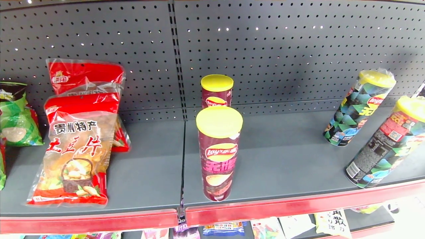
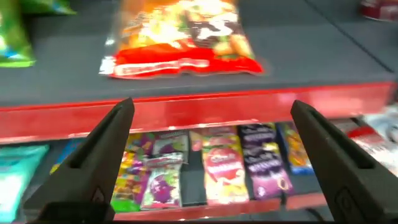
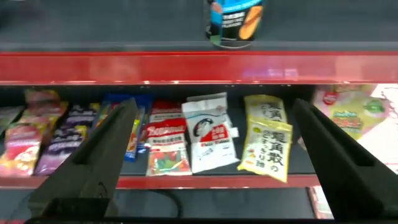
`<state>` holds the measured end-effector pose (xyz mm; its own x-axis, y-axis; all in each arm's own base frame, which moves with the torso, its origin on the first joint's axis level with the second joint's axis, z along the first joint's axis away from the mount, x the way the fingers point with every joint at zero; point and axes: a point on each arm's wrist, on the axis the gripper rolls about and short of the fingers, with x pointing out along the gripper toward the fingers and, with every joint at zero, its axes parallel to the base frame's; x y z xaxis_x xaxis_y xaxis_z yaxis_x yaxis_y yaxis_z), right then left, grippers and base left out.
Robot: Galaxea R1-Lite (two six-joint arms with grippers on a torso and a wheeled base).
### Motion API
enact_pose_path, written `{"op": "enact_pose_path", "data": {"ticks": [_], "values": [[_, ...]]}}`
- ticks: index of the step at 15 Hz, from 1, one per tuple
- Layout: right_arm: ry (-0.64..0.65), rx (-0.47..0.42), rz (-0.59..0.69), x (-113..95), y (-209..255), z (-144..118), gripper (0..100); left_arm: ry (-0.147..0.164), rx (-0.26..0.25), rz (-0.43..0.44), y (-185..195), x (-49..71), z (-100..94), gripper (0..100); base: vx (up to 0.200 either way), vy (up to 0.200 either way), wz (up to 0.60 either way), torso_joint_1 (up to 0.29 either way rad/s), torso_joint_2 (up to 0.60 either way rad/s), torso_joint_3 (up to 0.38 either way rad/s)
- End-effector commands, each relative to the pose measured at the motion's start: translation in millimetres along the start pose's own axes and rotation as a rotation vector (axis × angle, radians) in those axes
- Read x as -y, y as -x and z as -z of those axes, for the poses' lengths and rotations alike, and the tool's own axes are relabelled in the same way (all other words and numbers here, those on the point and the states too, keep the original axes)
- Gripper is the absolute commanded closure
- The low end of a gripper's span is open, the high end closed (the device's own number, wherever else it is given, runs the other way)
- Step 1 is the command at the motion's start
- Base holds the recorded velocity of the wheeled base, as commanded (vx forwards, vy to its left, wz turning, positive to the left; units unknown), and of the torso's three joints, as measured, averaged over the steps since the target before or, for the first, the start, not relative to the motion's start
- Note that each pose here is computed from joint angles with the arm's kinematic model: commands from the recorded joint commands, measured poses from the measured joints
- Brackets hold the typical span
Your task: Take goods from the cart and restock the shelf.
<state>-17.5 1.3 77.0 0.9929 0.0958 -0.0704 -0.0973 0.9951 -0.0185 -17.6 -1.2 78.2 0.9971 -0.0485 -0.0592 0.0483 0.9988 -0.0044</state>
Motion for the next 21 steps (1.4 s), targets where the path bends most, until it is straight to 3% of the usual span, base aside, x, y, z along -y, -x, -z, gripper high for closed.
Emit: {"op": "enact_pose_path", "data": {"ticks": [1,4,11,15,21], "values": [[-0.006,0.014,0.003,0.2,1.2,0.7,0,0.001,0.041,0.013,4.1,-0.1,2.7,0,0.000,0.000,0.00,0.000,0.00,0.000],[-0.016,0.067,0.054,-0.2,5.1,2.0,0,-0.001,0.055,-0.071,5.1,-1.7,3.5,0,0.000,0.000,0.00,0.000,0.00,0.000],[-0.017,0.066,0.078,0.4,5.1,2.0,0,-0.002,0.055,-0.067,5.1,-1.6,3.5,0,0.000,0.000,0.00,0.000,0.00,0.000],[-0.017,0.066,0.078,0.4,5.1,2.0,0,-0.002,0.055,-0.068,5.1,-1.6,3.5,0,-0.200,0.000,0.00,0.007,0.00,0.001],[-0.017,0.066,0.080,0.4,5.1,2.0,0,-0.002,0.055,-0.067,5.1,-1.6,3.5,0,0.000,-0.033,0.00,0.002,0.00,0.000]]}}
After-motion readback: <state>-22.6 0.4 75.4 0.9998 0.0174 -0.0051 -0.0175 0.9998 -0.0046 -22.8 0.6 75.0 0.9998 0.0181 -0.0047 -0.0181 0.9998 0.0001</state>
